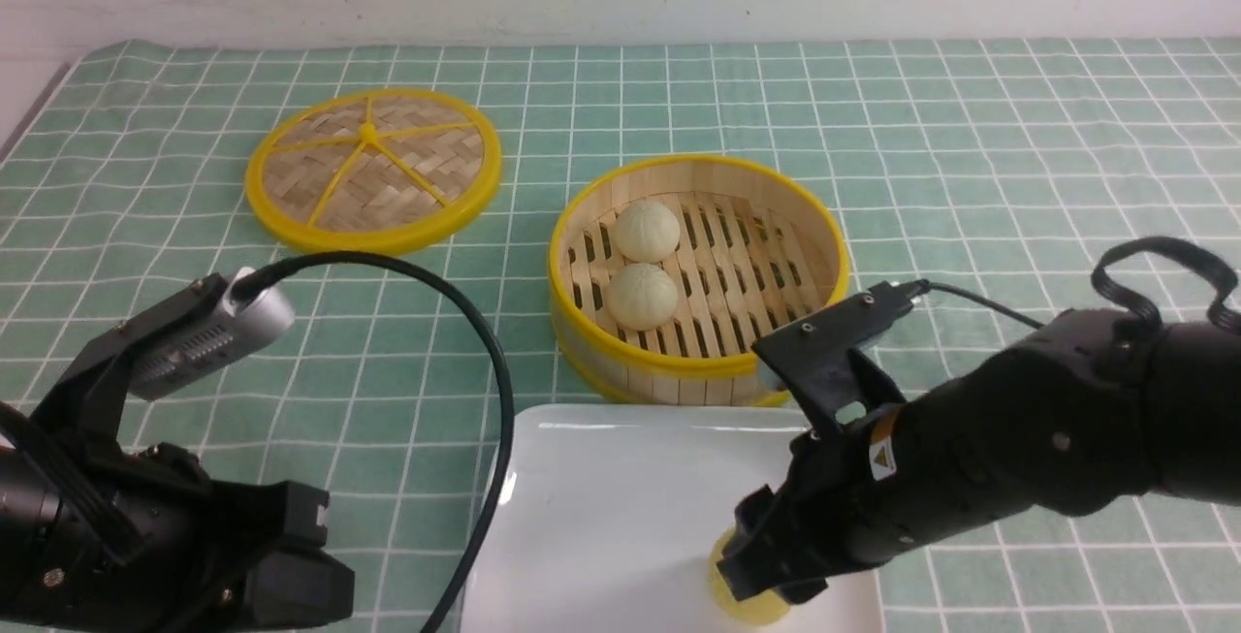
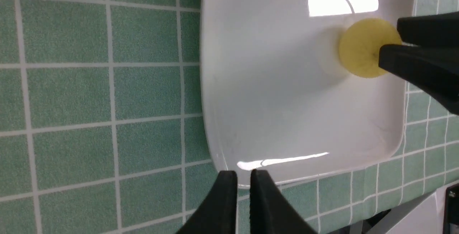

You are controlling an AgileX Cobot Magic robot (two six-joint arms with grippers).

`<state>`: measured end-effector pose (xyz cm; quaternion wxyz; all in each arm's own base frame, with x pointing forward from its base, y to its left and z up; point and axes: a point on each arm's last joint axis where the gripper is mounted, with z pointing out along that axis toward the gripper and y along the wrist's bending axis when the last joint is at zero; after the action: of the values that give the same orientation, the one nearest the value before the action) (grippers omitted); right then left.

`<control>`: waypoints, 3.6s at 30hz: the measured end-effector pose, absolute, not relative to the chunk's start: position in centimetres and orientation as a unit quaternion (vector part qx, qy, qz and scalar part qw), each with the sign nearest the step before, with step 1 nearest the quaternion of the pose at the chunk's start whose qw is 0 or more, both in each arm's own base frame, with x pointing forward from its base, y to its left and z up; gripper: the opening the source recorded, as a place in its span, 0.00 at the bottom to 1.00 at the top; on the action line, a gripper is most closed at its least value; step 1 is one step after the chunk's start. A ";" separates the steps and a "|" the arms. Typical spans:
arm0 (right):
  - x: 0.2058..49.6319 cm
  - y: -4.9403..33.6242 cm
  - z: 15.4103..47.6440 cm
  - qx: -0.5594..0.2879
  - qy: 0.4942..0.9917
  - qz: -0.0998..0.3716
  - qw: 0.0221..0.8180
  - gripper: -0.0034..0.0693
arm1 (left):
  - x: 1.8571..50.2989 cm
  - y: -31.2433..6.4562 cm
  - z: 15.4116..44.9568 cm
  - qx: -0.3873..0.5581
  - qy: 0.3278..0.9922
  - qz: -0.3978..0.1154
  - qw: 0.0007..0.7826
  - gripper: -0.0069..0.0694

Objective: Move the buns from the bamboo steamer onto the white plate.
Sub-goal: 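Move the steamed bun from the bamboo steamer onto the white plate with the right gripper, then reach into the bamboo steamer and grasp a bun with the left gripper, then carry the bun from the bamboo steamer to the plate with the left gripper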

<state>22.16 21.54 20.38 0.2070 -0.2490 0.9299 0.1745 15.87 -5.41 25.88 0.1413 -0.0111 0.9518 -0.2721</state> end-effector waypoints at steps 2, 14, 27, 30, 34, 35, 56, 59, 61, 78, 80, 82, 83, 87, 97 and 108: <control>22.5 21.0 22.5 -0.255 0.925 0.173 0.222 0.72 | 15.8 -5.4 25.8 -0.009 0.953 -0.270 0.138 0.21; 18.4 13.1 36.0 -0.286 0.909 0.098 0.287 0.38 | 16.2 -5.2 25.9 -0.012 0.952 -0.262 0.157 0.23; 11.1 7.3 38.4 -0.288 0.908 0.072 0.297 0.03 | 18.9 -6.6 32.0 0.028 0.919 -0.333 0.210 0.18; 10.4 6.7 36.7 -0.290 0.912 0.060 0.285 0.03 | 20.4 -7.3 32.8 0.064 0.925 -0.320 0.192 0.11; 10.1 6.1 34.6 -0.301 0.909 0.036 0.285 0.03 | 22.7 -9.7 32.7 0.107 0.939 -0.289 0.155 0.09; 10.1 6.0 34.0 -0.302 0.909 0.033 0.286 0.03 | 23.4 -10.8 32.5 0.120 0.943 -0.275 0.146 0.09; 9.2 5.8 33.2 -0.295 0.882 0.073 0.359 0.05 | 38.2 -24.3 26.9 0.153 0.968 -0.109 0.164 0.60; 9.2 5.8 33.2 -0.295 0.882 0.074 0.360 0.05 | 39.1 -24.5 25.5 0.157 0.967 -0.095 0.177 0.62; 9.2 5.8 33.2 -0.295 0.882 0.074 0.360 0.05 | 39.6 -24.7 24.6 0.159 0.966 -0.089 0.185 0.63; 9.4 5.7 33.4 -0.296 0.877 0.064 0.372 0.07 | 40.4 -25.6 22.3 0.155 0.966 -0.105 0.177 0.13; 9.4 5.7 33.4 -0.296 0.878 0.064 0.371 0.07 | 40.0 -25.4 24.3 0.157 0.965 -0.109 0.182 0.13; 9.4 5.7 33.4 -0.296 0.878 0.063 0.371 0.07 | 39.6 -25.1 27.0 0.159 0.961 -0.115 0.196 0.13; 9.4 5.7 33.4 -0.296 0.878 0.064 0.371 0.08 | 39.4 -25.0 28.5 0.159 0.958 -0.119 0.205 0.13; 9.4 5.7 33.4 -0.296 0.878 0.063 0.372 0.08 | 37.5 -23.8 34.9 0.165 0.946 -0.134 0.246 0.13; 9.4 5.7 33.4 -0.296 0.878 0.062 0.371 0.09 | 30.4 -20.4 39.9 0.184 0.941 -0.167 0.230 0.13; 9.4 5.7 33.4 -0.297 0.878 0.062 0.372 0.11 | 28.8 -20.5 23.5 0.163 0.975 -0.151 0.028 0.15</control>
<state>9.41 5.67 33.36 0.3715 -0.2969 0.8775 0.0617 28.79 -20.51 23.47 0.0279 0.1630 0.9746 -0.1510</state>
